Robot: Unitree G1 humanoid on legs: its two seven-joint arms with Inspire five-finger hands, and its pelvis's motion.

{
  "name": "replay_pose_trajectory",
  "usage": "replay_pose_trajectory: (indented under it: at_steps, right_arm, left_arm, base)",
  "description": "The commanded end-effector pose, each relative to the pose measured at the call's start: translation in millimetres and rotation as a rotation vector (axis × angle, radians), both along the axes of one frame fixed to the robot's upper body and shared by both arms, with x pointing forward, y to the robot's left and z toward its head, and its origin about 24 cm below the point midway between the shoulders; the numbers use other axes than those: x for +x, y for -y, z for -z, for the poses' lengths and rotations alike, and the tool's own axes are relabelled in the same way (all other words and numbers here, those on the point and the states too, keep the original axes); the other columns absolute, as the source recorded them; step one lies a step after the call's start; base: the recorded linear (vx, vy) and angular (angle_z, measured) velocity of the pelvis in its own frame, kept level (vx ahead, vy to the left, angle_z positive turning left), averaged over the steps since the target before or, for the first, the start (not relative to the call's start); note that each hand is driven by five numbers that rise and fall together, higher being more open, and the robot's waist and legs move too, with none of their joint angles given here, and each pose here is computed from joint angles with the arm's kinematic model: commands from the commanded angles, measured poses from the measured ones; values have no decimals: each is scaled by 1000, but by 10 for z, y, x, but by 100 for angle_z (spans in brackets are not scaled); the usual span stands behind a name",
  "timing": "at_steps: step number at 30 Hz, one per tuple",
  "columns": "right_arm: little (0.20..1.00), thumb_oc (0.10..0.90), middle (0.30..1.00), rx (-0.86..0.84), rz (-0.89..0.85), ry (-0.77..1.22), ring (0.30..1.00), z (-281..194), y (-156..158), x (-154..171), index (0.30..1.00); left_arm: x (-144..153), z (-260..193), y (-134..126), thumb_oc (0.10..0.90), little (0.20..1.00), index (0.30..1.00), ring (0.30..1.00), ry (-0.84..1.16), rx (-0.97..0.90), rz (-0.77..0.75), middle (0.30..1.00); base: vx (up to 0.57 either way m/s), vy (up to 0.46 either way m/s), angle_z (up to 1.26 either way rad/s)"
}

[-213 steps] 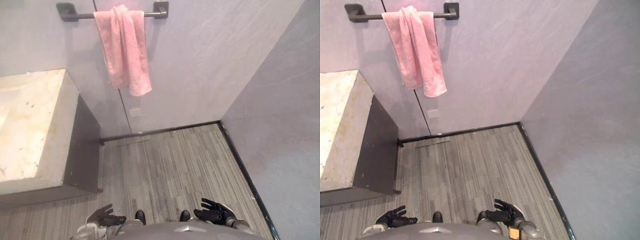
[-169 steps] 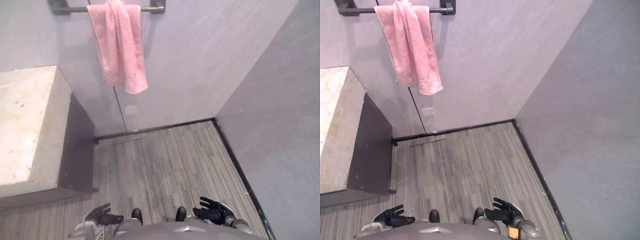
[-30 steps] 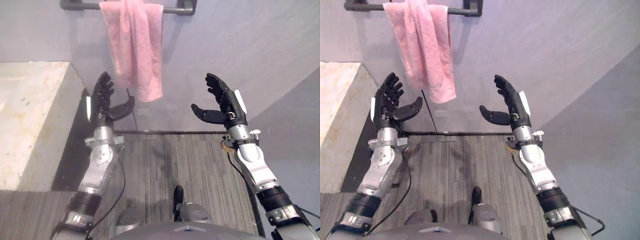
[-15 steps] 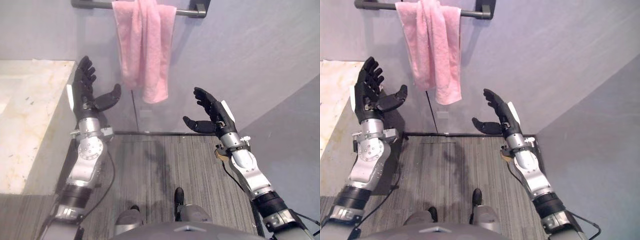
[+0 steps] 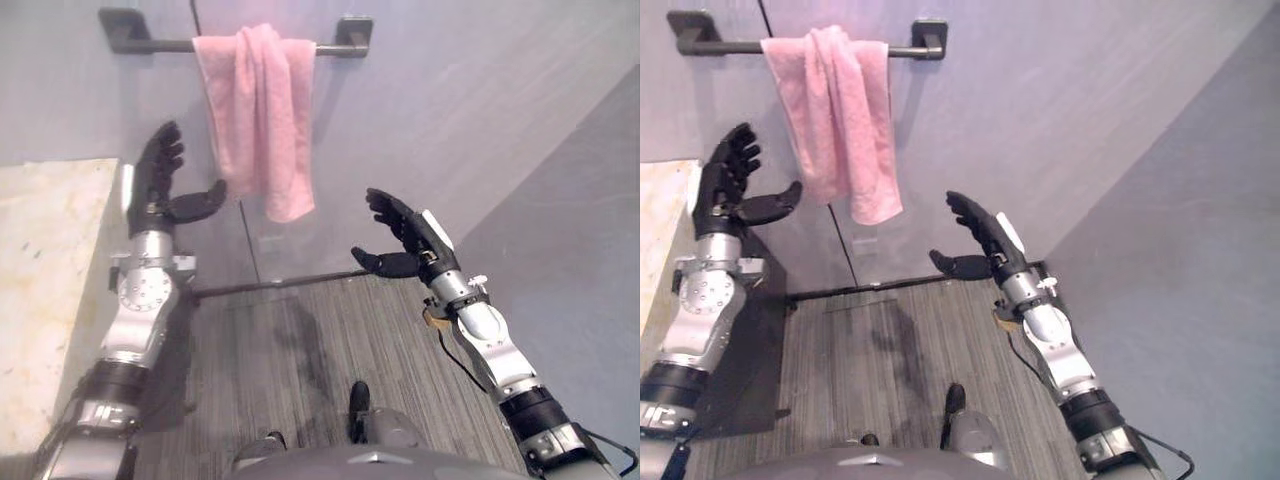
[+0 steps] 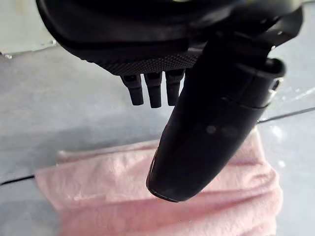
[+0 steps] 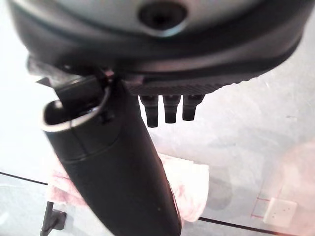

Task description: Organize the bathroom.

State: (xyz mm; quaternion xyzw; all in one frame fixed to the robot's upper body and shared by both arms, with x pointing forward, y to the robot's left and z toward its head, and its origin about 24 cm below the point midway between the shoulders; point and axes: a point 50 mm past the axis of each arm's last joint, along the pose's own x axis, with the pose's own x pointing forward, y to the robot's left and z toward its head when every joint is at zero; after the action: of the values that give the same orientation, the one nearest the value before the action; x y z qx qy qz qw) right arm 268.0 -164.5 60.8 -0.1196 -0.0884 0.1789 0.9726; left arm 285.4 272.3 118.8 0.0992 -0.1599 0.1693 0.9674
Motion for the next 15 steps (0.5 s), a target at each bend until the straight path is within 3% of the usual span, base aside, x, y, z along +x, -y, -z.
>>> replay_pose_trajectory:
  at_steps: [1, 7, 15]
  right_arm:
    - [900, 800, 900, 12, -74, 213, 900, -483, 5, 114, 900]
    - [900, 800, 900, 3, -79, 184, 900, -401, 62, 110, 900]
    - [900, 800, 900, -45, -123, 143, 900, -379, 85, 118, 900]
  left_arm:
    - [119, -593, -34, 800, 900, 900, 900, 253, 91, 5, 900]
    - [168, -613, 11, 800, 900, 900, 900, 255, 135, 33, 900]
    - [210, -623, -28, 800, 900, 900, 900, 253, 91, 26, 900]
  base:
    - [226, -20, -29]
    - [230, -62, -34]
    - [181, -41, 10]
